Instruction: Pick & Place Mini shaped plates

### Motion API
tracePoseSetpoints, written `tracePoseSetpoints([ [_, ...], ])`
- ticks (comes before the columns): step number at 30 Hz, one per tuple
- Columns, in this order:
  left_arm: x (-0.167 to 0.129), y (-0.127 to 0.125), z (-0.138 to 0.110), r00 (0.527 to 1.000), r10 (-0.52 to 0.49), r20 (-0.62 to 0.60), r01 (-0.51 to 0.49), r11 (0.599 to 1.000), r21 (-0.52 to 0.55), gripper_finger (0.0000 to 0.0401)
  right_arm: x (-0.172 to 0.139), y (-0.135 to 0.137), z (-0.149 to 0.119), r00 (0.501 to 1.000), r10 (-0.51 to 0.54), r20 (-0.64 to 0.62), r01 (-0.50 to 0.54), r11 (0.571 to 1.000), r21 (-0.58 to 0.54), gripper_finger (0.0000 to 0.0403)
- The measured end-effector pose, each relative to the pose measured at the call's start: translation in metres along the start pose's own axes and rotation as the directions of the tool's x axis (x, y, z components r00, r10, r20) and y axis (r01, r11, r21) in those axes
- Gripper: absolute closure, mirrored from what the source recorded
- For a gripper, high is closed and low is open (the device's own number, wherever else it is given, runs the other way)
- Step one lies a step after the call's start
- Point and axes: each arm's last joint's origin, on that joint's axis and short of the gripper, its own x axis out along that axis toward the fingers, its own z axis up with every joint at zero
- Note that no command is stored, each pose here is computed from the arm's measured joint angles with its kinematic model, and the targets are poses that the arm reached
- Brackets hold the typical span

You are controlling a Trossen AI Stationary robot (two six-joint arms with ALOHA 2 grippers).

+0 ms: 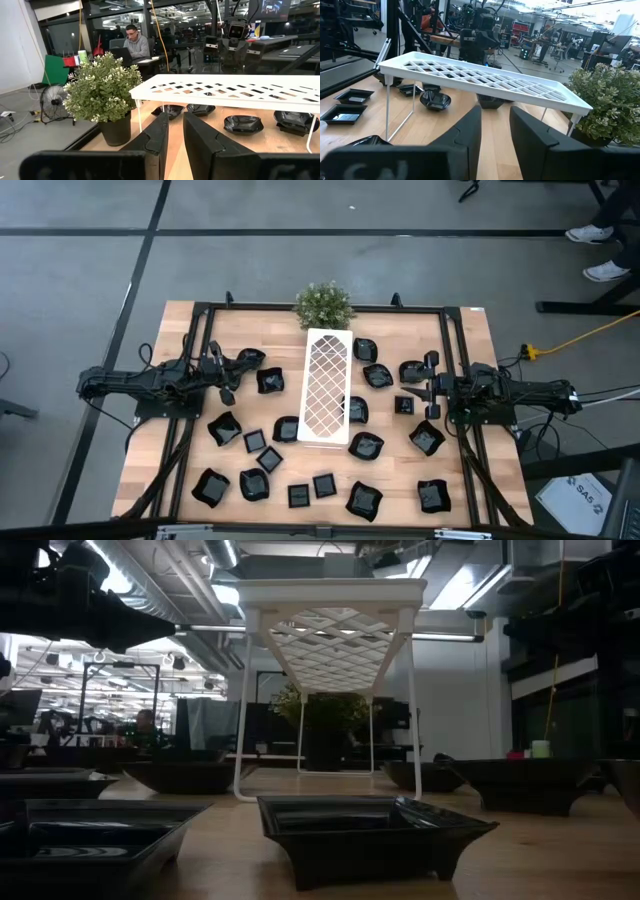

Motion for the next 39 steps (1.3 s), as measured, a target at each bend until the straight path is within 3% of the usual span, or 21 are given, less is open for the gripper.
tracePoseSetpoints([
  [20, 0.000, 0.000, 0.000, 1.000, 0.000, 0.000, 0.000, 1.000, 0.000, 0.0346, 0.000, 0.000, 0.000, 1.000, 0.000, 0.002, 0.000, 1.000, 0.010, 0.0301],
  [24, 0.000, 0.000, 0.000, 1.000, 0.000, 0.000, 0.000, 1.000, 0.000, 0.0345, 0.000, 0.000, 0.001, 1.000, 0.006, 0.009, -0.008, 0.976, 0.216, 0.0301],
  [28, 0.000, 0.000, 0.000, 1.000, 0.000, 0.000, 0.000, 1.000, 0.000, 0.0348, 0.000, -0.001, 0.007, 0.997, -0.008, 0.078, -0.030, 0.880, 0.474, 0.0301],
  [32, 0.000, 0.000, 0.000, 1.000, 0.000, 0.000, 0.000, 1.000, 0.000, 0.0349, -0.002, -0.005, 0.016, 0.982, -0.102, 0.157, 0.004, 0.851, 0.526, 0.0301],
  [33, 0.000, 0.000, 0.000, 1.000, 0.000, 0.000, 0.000, 1.000, 0.000, 0.0348, -0.002, -0.006, 0.018, 0.978, -0.116, 0.172, 0.008, 0.851, 0.524, 0.0301],
  [35, 0.000, 0.000, 0.000, 1.000, 0.000, 0.000, 0.000, 1.000, 0.000, 0.0347, -0.003, -0.006, 0.022, 0.972, -0.091, 0.217, -0.017, 0.893, 0.450, 0.0301],
  [37, 0.000, 0.000, 0.000, 1.000, 0.000, 0.000, 0.000, 1.000, 0.000, 0.0345, -0.004, -0.003, 0.027, 0.957, 0.012, 0.290, -0.103, 0.948, 0.301, 0.0301],
  [39, 0.000, 0.000, 0.000, 1.000, 0.000, 0.000, 0.000, 1.000, 0.000, 0.0345, -0.006, -0.001, 0.033, 0.928, 0.087, 0.363, -0.169, 0.965, 0.199, 0.0301],
])
